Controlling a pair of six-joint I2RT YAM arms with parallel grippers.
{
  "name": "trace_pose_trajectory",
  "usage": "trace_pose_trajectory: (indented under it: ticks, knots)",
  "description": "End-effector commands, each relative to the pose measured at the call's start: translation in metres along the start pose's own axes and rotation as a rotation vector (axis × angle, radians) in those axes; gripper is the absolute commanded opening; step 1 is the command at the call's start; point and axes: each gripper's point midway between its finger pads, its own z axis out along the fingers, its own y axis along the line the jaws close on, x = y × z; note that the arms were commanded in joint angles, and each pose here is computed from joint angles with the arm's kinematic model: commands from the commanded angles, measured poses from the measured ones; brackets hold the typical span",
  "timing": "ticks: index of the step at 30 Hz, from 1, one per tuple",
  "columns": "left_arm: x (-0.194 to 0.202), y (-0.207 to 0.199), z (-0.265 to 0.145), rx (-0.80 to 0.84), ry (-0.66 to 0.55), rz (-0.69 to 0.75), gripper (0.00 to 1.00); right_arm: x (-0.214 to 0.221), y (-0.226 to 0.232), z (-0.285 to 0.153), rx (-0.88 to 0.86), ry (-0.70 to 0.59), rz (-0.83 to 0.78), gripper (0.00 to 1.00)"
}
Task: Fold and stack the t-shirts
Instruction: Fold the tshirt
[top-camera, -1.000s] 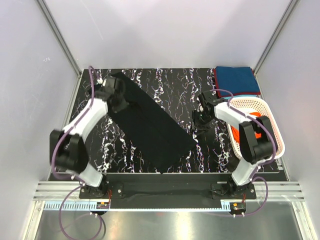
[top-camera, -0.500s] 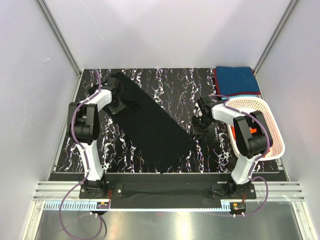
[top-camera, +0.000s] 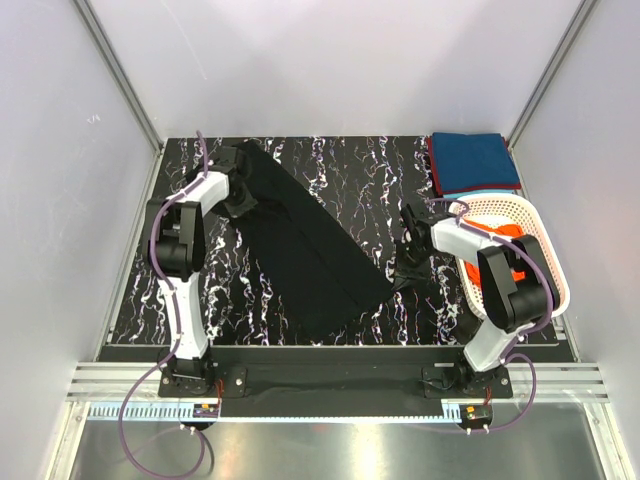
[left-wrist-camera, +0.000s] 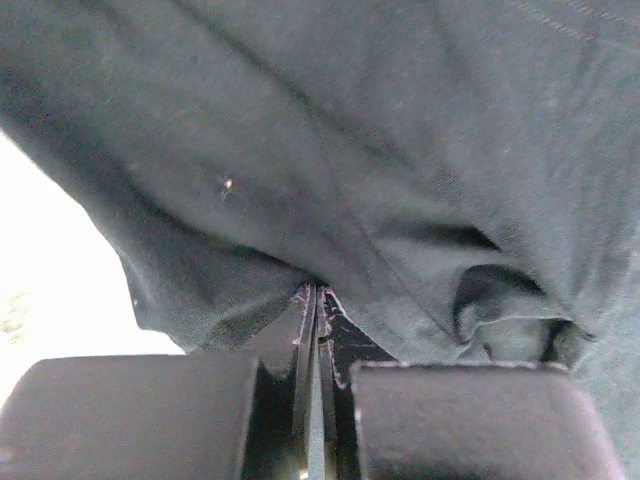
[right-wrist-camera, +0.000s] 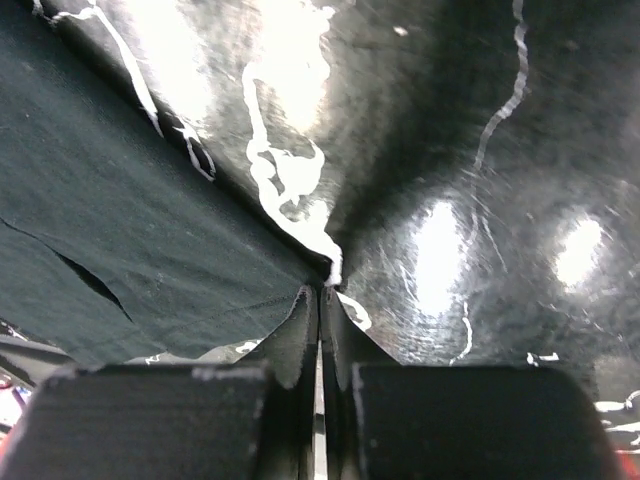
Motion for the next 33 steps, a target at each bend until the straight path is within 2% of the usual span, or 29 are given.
trace_pose_trajectory:
  ticks: [1,7,11,17,26,31,33]
  knots:
    - [-0.005,-0.031,0.006,0.107,-0.009,0.042,0.06,0.002,-0.013,-0.01,0.066,-0.038,0.033,0.0]
    - [0.013,-0.053,0.005,0.142,0.018,0.084,0.07,0.005,-0.019,-0.028,0.104,-0.093,0.079,0.0]
    - [0.023,-0.072,0.009,0.186,0.048,0.105,0.08,0.013,-0.01,-0.046,0.047,-0.125,0.11,0.0]
    - [0.032,-0.127,-0.002,0.294,0.032,0.21,0.09,0.028,-0.006,-0.068,0.001,-0.159,0.133,0.0]
    - [0.044,-0.173,0.003,0.386,0.047,0.247,0.1,0.045,-0.01,-0.081,-0.009,-0.183,0.2,0.0]
    - [0.045,-0.207,-0.002,0.549,0.07,0.302,0.11,0.044,-0.004,-0.086,-0.051,-0.208,0.236,0.0]
    - [0.044,-0.211,-0.021,0.596,0.062,0.345,0.18,0.043,0.002,-0.088,-0.076,-0.212,0.24,0.0]
